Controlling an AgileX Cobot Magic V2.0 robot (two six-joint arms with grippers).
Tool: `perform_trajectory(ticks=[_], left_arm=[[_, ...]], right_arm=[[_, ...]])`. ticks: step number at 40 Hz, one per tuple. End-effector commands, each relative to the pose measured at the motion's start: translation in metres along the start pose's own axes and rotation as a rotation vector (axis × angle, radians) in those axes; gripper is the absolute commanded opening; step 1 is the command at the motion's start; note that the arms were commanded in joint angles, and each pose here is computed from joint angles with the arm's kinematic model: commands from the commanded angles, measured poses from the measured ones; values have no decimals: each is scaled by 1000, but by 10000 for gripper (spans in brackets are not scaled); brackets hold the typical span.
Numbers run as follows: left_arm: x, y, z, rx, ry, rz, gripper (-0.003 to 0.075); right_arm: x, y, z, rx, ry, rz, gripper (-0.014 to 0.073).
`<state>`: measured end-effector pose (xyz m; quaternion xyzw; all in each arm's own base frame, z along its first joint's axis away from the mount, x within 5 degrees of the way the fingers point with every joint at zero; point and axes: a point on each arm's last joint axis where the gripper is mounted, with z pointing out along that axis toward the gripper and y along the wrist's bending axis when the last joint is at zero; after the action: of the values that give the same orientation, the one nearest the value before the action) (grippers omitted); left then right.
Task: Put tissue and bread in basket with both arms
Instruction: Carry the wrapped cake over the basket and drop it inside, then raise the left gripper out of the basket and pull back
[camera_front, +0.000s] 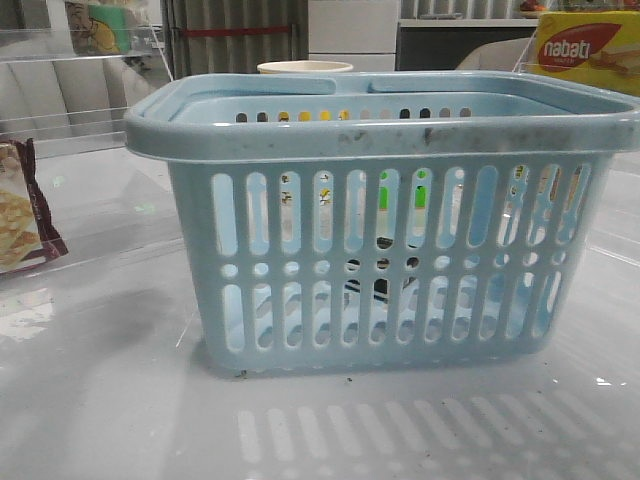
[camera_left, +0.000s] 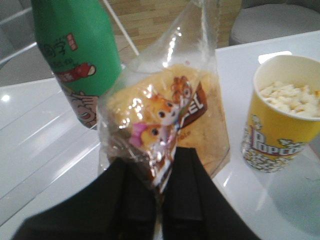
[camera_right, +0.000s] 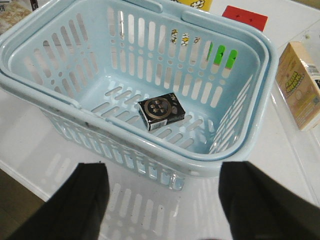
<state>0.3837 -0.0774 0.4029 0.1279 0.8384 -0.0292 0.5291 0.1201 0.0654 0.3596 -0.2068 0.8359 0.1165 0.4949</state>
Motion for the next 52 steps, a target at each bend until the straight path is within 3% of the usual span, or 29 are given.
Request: perform_trajectory(ticks=[1, 12, 27, 33, 37, 41, 44, 52], left_arm=[[-34, -12, -54, 27, -149, 8, 91], [-24, -69, -79, 195, 0, 139, 91], [9, -167, -50, 421, 150, 279, 91], [24, -193, -36, 463, 195, 329, 97], [29, -200, -28, 474, 202, 350, 188], [29, -201, -27, 476, 199, 347, 361], [27, -201, -28, 476, 187, 345, 447], [15, -194, -47, 480, 134, 328, 452]], right_arm=[[-14, 0, -6, 2, -106, -14, 569], [-14, 0, -6, 2, -106, -14, 569], [-14, 0, -6, 2, -106, -14, 569], [-14, 0, -6, 2, -106, -14, 569], [-14, 0, -6, 2, -106, -14, 569], [-14, 0, -6, 2, -106, -14, 569], [-14, 0, -6, 2, -106, -14, 569], [-14, 0, -6, 2, -106, -14, 569]])
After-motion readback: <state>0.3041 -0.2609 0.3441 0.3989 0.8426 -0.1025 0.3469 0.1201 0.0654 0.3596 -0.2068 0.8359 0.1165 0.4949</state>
